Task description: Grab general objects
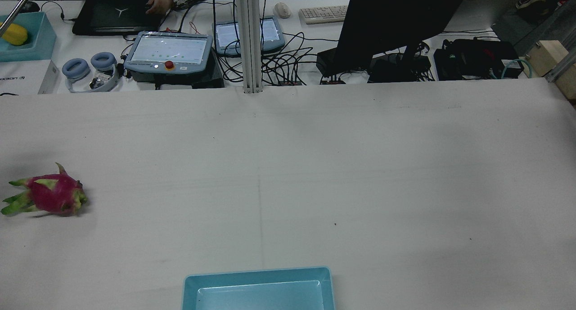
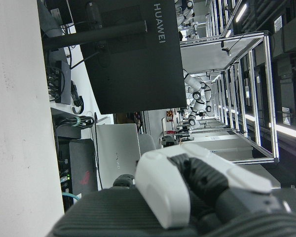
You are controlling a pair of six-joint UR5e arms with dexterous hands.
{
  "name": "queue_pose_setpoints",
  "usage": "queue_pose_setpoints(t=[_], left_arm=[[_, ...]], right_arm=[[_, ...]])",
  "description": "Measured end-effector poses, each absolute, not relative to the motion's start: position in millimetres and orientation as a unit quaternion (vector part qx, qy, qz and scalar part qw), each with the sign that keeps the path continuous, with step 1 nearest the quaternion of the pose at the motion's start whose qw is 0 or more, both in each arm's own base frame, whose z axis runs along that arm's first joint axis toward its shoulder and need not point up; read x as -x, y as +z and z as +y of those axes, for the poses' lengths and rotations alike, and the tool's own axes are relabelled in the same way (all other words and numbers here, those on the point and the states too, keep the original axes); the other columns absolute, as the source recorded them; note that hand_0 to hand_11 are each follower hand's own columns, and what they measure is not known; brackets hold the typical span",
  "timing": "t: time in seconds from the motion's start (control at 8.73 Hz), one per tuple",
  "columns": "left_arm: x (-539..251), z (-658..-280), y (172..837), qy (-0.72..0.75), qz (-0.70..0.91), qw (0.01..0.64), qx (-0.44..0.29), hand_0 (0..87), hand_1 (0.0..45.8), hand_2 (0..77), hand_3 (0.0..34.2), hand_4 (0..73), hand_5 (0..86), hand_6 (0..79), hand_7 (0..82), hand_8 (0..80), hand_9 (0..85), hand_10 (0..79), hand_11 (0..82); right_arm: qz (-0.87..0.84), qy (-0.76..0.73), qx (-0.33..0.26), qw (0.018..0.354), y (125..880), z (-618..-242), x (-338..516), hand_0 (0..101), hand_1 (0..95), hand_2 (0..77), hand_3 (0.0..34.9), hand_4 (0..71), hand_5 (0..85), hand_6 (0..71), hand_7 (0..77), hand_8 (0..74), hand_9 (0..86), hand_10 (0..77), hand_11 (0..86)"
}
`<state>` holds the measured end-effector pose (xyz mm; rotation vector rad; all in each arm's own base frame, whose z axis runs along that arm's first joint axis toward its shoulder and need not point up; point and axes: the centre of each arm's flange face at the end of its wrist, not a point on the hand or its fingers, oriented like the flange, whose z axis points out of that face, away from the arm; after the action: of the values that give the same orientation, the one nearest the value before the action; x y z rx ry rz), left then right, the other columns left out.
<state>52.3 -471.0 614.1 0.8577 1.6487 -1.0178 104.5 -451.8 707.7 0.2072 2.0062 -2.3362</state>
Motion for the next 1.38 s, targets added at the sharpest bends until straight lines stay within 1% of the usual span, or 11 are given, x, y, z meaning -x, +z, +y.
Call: queue_pose_setpoints(t=[0.57,0.8,0.92,1.03,1.15,1.26,1.38], left_arm=[[-52.2,-470.8,608.4,-0.418,0.68,0.487,-0.353,80.1,0.0,0.5,0.0,9.8,69.8,0.5,50.2,1.6,8.7,26.2,1.1],[-53.6,-469.0,596.1,-0.414,0.684,0.486,-0.354,80.1,0.0,0.5,0.0,9.8,69.8,0.5,50.2,1.6,8.7,26.2,1.1],[-62.8,-466.0,584.5,-0.404,0.688,0.49,-0.352,80.1,0.0,0.5,0.0,9.8,69.8,0.5,42.5,1.6,7.1,26.2,1.1],[-77.4,-462.5,574.2,-0.391,0.691,0.496,-0.352,80.2,0.0,0.5,0.0,9.8,58.9,0.0,37.6,1.6,6.5,26.2,1.1],[-92.9,-459.3,569.0,-0.385,0.692,0.5,-0.351,80.1,0.0,0.5,0.0,9.8,62.2,0.5,33.8,1.6,5.5,26.2,1.1],[-107.4,-456.8,566.4,-0.382,0.693,0.501,-0.351,80.2,0.0,0.5,0.0,9.8,68.2,0.5,33.8,1.6,5.5,26.2,1.1],[-120.1,-455.0,564.5,-0.38,0.693,0.502,-0.351,80.1,0.0,0.5,0.0,9.8,69.8,0.5,33.8,1.6,5.5,26.2,1.1]], right_arm=[[0.65,-0.757,-0.067,0.027,707.6,-452.0,-104.4,0,94.9,77.4,0.0,0.0,0.0,0.0,0.0,0.0,0.5,0.0,0.5],[0.65,-0.757,-0.067,0.028,707.6,-452.0,-104.5,0,94.9,77.4,0.0,0.0,0.0,0.0,0.0,0.0,0.5,0.0,0.5],[0.65,-0.757,-0.067,0.028,707.6,-452.0,-104.5,0,94.9,77.4,0.0,0.0,0.0,0.0,0.0,0.0,0.5,0.0,0.5],[0.65,-0.757,-0.067,0.028,707.6,-452.0,-104.5,0,94.9,77.4,0.0,0.0,0.0,0.0,0.0,0.0,0.5,0.0,0.5],[0.65,-0.757,-0.067,0.028,707.5,-452.0,-104.5,0,94.9,77.4,0.0,0.0,0.0,0.0,0.0,0.0,0.5,0.0,0.5],[0.65,-0.757,-0.067,0.028,707.5,-452.0,-104.5,0,94.9,77.4,0.0,0.0,0.0,0.0,0.0,0.0,0.5,0.0,0.5],[0.65,-0.757,-0.067,0.028,707.6,-452.0,-104.5,0,94.9,77.4,0.0,0.0,0.0,0.0,0.0,0.0,0.5,0.0,0.5]])
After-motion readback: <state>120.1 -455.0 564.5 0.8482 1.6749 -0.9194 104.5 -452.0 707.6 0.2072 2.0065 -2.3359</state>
